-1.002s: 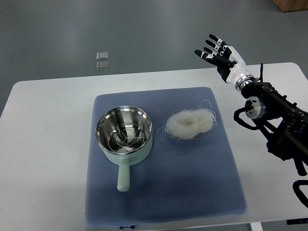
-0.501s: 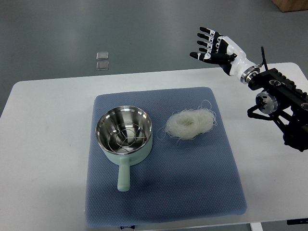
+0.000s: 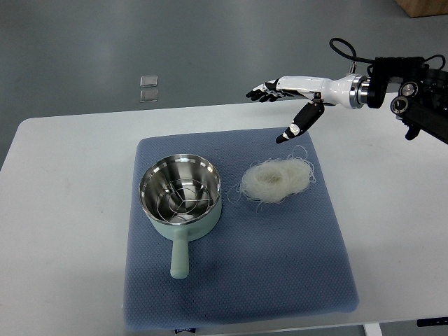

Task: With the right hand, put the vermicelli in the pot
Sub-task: 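Reach the right hand forward and down over the white vermicelli bundle, then close the right hand's fingers around the vermicelli bundle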

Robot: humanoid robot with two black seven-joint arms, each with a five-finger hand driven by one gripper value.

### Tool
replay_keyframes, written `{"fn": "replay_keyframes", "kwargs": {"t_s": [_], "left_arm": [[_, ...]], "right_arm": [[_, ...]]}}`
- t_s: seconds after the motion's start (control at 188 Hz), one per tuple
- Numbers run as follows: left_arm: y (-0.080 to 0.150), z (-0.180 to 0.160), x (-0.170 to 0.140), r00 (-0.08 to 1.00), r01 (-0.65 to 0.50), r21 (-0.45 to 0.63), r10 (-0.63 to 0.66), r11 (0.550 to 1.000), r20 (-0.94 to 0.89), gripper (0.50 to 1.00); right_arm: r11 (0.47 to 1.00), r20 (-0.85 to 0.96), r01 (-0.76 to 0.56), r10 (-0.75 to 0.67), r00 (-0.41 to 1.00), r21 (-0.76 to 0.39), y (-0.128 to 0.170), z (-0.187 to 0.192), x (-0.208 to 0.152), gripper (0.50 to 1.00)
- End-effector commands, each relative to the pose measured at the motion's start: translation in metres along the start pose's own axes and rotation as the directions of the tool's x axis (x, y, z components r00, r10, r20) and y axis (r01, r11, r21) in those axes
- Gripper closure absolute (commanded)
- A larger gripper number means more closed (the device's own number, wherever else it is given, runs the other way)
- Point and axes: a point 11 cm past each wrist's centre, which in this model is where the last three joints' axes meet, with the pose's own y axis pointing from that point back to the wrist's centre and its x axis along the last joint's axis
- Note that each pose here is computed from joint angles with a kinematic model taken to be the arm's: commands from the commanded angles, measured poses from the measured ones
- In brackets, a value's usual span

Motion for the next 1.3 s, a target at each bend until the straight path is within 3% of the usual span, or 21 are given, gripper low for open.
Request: {"fn": "replay_keyframes", "kwargs": {"t_s": [0.0,0.277,0.81,1.295], "left_arm": [[0.0,0.0,0.0,1.0,0.001,0.0,-0.001,1.0,0.0,0.5],[0.0,0.001,0.0,1.0,0.001,-0.001,-0.001,1.0,0.0,0.5],[0.0,0.001,0.0,1.0,-0.001,-0.001,0.001,1.0,-0.001,0.5],[0.0,0.001,0.0,1.0,-0.002,-0.001,0.002,1.0,-0.002,0.5]], "right_arm": [[0.996,-0.076,0.086,-0.088,0.993,-0.027,-0.003,-0.01,-0.003,0.581],[0.971,-0.202,0.21,-0.23,0.952,-0.117,-0.023,-0.004,-0.039,0.583],[0.935,-0.247,0.269,-0.324,0.913,-0.23,-0.035,0.012,-0.064,0.583],[0.942,-0.276,0.23,-0.295,0.915,-0.243,-0.05,0.024,-0.088,0.591]]}}
